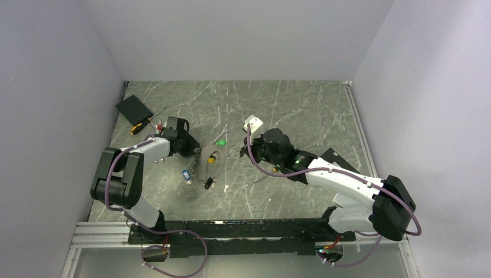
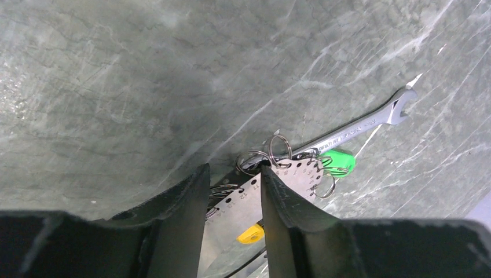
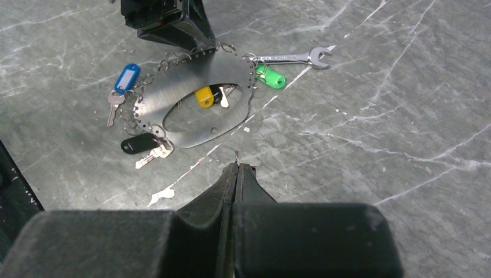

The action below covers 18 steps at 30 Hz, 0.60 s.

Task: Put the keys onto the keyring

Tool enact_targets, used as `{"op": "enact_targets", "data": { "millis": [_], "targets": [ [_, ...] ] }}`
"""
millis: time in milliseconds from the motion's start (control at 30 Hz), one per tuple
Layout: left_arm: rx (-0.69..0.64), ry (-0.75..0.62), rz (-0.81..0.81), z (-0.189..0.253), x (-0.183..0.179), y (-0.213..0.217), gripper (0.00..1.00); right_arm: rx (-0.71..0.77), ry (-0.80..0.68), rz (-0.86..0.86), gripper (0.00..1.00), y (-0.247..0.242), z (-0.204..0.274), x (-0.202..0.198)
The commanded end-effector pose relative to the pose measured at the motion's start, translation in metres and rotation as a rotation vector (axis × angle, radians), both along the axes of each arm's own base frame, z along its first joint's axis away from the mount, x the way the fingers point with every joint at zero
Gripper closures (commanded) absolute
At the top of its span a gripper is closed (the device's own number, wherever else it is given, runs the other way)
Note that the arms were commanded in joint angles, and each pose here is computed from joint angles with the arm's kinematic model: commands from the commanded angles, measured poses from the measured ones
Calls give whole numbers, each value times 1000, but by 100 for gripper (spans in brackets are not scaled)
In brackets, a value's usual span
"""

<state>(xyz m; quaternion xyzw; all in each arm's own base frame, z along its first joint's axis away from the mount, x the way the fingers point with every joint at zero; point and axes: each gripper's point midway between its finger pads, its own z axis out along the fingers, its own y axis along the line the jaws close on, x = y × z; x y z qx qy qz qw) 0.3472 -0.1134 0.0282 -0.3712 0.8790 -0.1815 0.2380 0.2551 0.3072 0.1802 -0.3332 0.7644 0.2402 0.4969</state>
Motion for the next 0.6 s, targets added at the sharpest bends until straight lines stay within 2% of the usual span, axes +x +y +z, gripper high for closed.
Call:
{"op": "enact_targets", "data": {
  "millis": [0, 300, 433, 567],
  "targets": [
    [23, 26, 8, -4, 1, 0, 60, 48, -29, -1, 100, 6, 14, 2],
    [8, 43, -15, -10, 0, -5, 82, 44, -27, -2, 100, 6, 13, 3],
    [23, 21, -40, -4, 2, -5, 100, 44, -26, -3, 100, 6, 12, 3],
    [43, -27, -79, 10, 4, -6, 100, 43, -28, -5, 100, 5, 13, 3]
  ]
}}
